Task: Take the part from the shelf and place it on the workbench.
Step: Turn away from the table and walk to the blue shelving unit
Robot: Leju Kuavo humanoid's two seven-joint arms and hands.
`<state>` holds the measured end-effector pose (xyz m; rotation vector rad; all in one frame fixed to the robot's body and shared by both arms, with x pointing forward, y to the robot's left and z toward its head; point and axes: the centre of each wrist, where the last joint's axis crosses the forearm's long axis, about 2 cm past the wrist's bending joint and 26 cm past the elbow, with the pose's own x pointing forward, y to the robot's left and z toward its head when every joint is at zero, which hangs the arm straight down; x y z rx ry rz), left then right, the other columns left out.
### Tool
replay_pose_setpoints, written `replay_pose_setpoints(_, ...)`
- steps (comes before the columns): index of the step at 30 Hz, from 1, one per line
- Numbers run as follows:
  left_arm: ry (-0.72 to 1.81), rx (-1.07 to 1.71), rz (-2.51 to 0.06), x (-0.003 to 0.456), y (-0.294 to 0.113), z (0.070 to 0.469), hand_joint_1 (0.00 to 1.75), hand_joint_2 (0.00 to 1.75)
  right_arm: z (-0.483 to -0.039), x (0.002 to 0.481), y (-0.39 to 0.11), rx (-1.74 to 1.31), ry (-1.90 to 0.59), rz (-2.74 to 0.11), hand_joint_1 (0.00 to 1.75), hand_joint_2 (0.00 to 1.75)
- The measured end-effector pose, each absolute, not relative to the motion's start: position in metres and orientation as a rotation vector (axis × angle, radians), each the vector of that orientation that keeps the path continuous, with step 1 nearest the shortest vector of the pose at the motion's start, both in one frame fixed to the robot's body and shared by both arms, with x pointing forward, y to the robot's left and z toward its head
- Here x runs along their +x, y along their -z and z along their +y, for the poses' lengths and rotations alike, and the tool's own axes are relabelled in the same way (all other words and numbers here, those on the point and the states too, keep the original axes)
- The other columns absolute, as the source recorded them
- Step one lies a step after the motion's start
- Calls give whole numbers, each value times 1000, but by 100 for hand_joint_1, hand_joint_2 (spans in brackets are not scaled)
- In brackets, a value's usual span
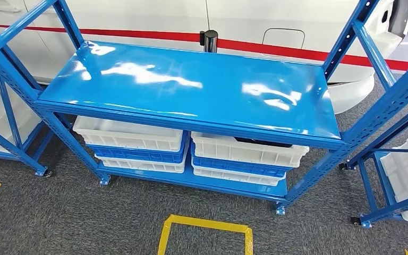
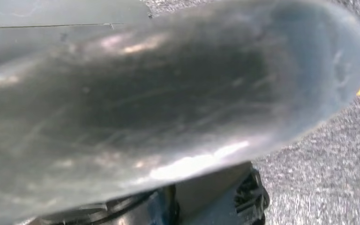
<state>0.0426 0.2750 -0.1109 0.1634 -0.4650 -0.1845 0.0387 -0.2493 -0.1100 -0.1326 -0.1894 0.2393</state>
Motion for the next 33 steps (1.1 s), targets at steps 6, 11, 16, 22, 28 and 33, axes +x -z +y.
replay_pose_setpoints(6, 186, 163, -464, 43, 111, 275, 0, 0, -250, 39, 110, -134, -242, -190, 0, 0)
replay_pose_setpoints(11, 186, 159, -463, 42, 111, 275, 0, 0, -251, 38, 110, -135, -242, -187, 0, 0)
replay_pose_setpoints(16, 186, 154, -463, 43, 111, 273, 0, 0, -251, 39, 110, -136, -241, -189, 0, 0)
replay_pose_setpoints(22, 187, 156, -462, 43, 111, 274, 0, 0, -251, 39, 110, -137, -239, -190, 0, 0)
replay_pose_setpoints(28, 187, 157, -458, 41, 111, 275, 0, 0, -250, 37, 110, -135, -239, -188, 0, 0)
replay_pose_setpoints(33, 186, 156, -459, 42, 111, 274, 0, 0, -250, 39, 110, -136, -239, -191, 0, 0)
